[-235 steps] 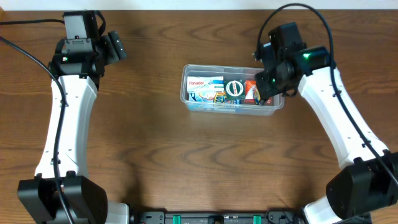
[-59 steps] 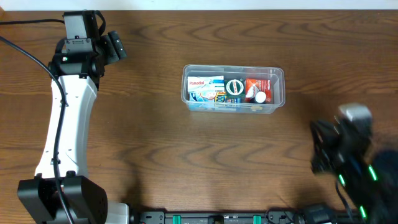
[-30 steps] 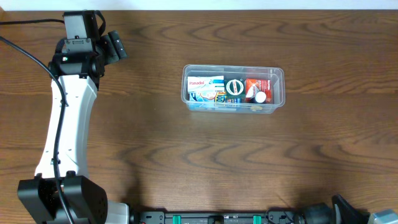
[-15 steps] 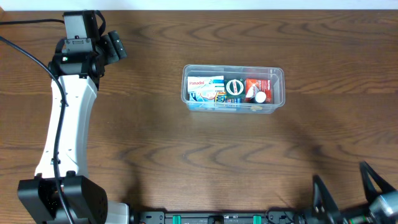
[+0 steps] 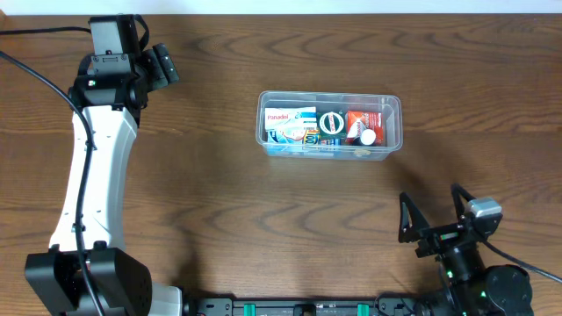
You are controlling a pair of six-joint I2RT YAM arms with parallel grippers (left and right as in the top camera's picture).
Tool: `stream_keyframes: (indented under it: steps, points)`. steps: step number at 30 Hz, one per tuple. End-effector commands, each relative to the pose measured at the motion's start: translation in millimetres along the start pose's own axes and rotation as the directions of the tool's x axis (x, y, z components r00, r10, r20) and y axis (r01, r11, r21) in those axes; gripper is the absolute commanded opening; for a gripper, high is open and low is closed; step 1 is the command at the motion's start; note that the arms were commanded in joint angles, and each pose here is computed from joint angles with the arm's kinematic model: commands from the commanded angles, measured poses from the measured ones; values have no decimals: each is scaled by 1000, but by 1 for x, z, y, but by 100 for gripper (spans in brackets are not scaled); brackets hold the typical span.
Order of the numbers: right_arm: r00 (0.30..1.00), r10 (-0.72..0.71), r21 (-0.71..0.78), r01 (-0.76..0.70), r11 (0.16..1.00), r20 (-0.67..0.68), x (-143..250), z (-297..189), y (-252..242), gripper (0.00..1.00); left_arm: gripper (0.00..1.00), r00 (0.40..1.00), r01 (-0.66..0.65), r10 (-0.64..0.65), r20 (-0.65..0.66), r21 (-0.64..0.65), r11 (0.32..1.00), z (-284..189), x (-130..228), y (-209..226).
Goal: Pack container
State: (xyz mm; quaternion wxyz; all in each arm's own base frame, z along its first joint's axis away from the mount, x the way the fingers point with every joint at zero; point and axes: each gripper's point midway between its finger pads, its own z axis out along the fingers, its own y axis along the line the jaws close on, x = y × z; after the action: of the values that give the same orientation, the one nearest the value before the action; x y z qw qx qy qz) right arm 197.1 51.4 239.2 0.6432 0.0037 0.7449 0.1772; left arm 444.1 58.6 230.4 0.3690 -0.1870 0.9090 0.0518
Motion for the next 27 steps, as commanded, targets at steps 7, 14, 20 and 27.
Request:
stream_keyframes:
  steps: [7,14,20,27]
  points:
    - [995,79,94,-85,992,66,-12,-3,-16,99,98,1000,11,-11,29,1,1000,-9,-10,2]
    - [985,-139,98,129,987,99,-15,6,-16,99,98,1000,11,-11,29,1,1000,-9,-10,2]
    - [978,-139,46,134,990,155,2,28,-14,99,98,1000,11,-11,29,1,1000,-9,-10,2]
    - [980,-140,9,140,990,143,42,47,-19,99,98,1000,11,-11,29,1,1000,-9,-10,2]
